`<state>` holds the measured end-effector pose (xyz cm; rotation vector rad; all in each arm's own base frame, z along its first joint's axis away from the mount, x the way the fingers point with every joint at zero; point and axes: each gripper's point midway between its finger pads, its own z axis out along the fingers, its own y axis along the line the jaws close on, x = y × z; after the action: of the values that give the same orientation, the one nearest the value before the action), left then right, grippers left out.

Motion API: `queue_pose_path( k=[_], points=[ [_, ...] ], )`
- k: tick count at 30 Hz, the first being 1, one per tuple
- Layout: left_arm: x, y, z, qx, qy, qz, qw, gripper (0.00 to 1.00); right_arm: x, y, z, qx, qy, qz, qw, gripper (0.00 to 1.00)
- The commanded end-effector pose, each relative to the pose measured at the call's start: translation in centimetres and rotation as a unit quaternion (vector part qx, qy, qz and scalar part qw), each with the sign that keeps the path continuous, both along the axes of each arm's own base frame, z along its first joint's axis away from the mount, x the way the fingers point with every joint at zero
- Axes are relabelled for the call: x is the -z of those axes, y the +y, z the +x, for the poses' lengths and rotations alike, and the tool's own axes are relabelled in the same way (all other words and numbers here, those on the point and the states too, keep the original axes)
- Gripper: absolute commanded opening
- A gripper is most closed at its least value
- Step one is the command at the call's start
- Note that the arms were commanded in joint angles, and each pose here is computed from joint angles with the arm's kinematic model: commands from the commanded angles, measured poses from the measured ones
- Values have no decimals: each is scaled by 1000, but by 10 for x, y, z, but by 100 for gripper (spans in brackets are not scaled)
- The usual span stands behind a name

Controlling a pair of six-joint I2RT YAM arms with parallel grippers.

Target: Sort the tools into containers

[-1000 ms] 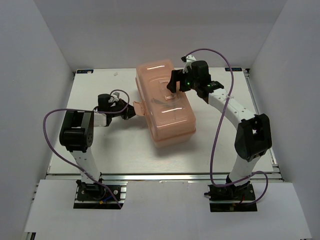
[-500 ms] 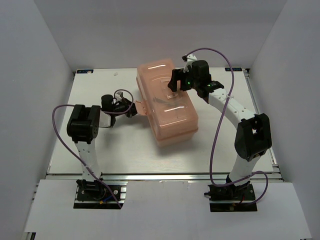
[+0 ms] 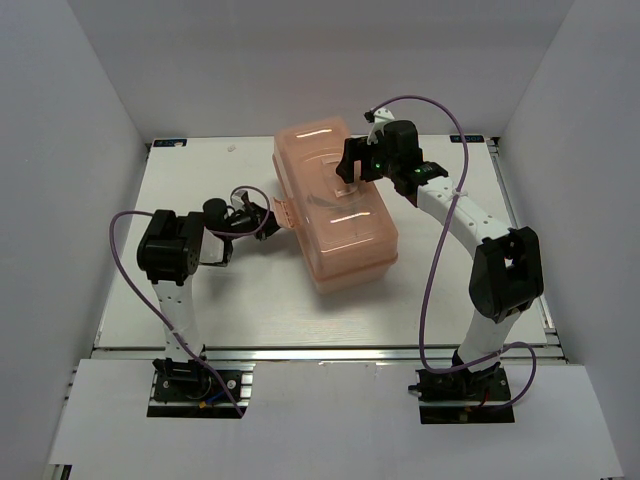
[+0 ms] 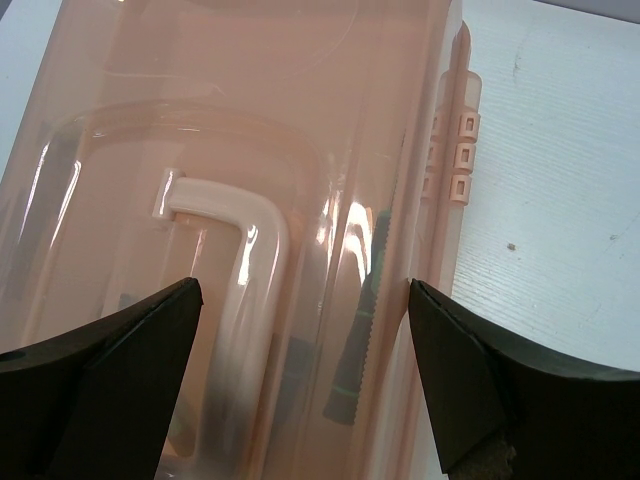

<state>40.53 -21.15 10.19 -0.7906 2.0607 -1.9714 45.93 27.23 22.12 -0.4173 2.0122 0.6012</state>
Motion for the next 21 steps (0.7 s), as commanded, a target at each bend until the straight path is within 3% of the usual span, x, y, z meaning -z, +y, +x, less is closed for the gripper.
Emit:
queue_pose_path(
  k=[1,7,21],
  points=[
    [-72,-16,-12,41,-119,-33,992,1,37,19,-24,-52,45,-23,997,87],
    [-82,-17,-2,29,-113,-18,993,0,38,18,-23,-50,45,-26,997,87],
    [-77,-10,18,36,-80,158,984,0,43,18,-23,-50,51,-28,997,87]
  ],
)
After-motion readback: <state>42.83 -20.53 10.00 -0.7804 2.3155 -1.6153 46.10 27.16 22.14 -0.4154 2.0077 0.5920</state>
